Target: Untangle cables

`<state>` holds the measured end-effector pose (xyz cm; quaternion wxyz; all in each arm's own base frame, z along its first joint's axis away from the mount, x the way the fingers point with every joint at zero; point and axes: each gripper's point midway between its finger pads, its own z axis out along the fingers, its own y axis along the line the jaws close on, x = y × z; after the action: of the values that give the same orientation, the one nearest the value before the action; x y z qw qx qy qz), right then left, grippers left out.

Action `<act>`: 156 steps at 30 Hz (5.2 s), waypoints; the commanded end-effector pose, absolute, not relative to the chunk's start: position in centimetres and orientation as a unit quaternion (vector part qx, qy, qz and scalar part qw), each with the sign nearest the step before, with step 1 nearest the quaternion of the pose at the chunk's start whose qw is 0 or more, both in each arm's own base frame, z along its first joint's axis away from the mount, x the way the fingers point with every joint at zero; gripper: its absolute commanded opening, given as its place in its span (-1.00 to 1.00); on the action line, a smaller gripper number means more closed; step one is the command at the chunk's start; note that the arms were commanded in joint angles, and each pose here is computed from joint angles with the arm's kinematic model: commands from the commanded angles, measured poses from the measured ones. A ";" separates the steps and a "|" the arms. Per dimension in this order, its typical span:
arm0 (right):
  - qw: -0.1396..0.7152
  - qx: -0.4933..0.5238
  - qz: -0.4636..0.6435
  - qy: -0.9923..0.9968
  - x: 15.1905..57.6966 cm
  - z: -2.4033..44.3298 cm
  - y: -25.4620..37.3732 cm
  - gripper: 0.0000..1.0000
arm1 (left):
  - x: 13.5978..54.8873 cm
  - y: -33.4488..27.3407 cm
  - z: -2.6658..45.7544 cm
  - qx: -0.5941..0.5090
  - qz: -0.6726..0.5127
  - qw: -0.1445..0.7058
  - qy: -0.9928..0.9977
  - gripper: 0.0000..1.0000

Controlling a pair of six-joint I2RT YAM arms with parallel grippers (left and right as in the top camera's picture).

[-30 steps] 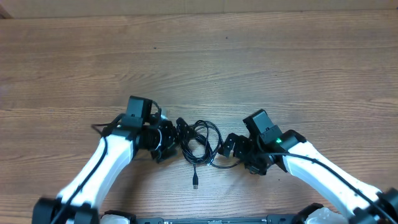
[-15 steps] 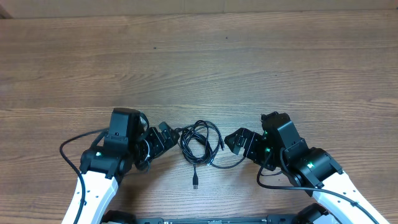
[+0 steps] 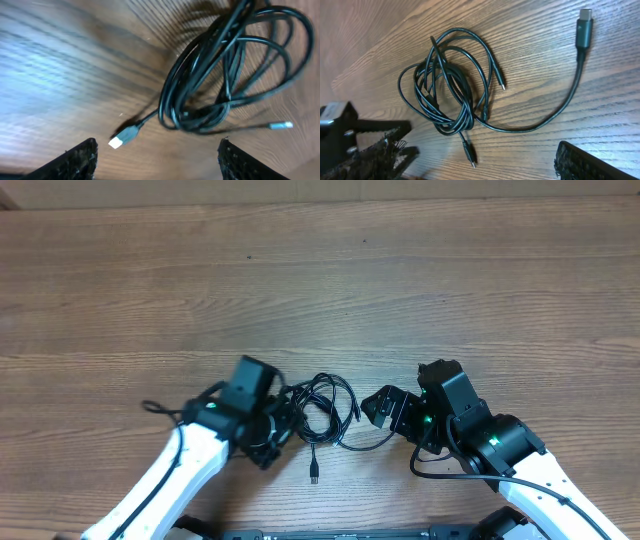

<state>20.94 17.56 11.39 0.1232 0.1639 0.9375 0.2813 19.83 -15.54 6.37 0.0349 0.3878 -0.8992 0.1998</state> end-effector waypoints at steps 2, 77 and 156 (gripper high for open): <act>0.122 0.166 0.274 0.939 20.9 12.0 17.3 1.00 | 20.1 -15.6 3.2 0.459 0.135 0.039 -0.877 0.52; -0.003 0.110 0.372 0.922 16.3 13.5 21.3 0.46 | 25.3 -12.7 6.1 0.356 0.118 0.007 -0.927 -0.91; -0.044 0.412 0.271 0.869 21.1 1.3 28.0 -0.92 | 24.5 -17.2 9.0 0.373 0.230 0.090 -0.894 -0.91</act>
<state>21.44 29.36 2.30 -0.0593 0.4212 0.8536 0.3008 23.47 -17.70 8.34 0.1215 0.3683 -0.8916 0.2336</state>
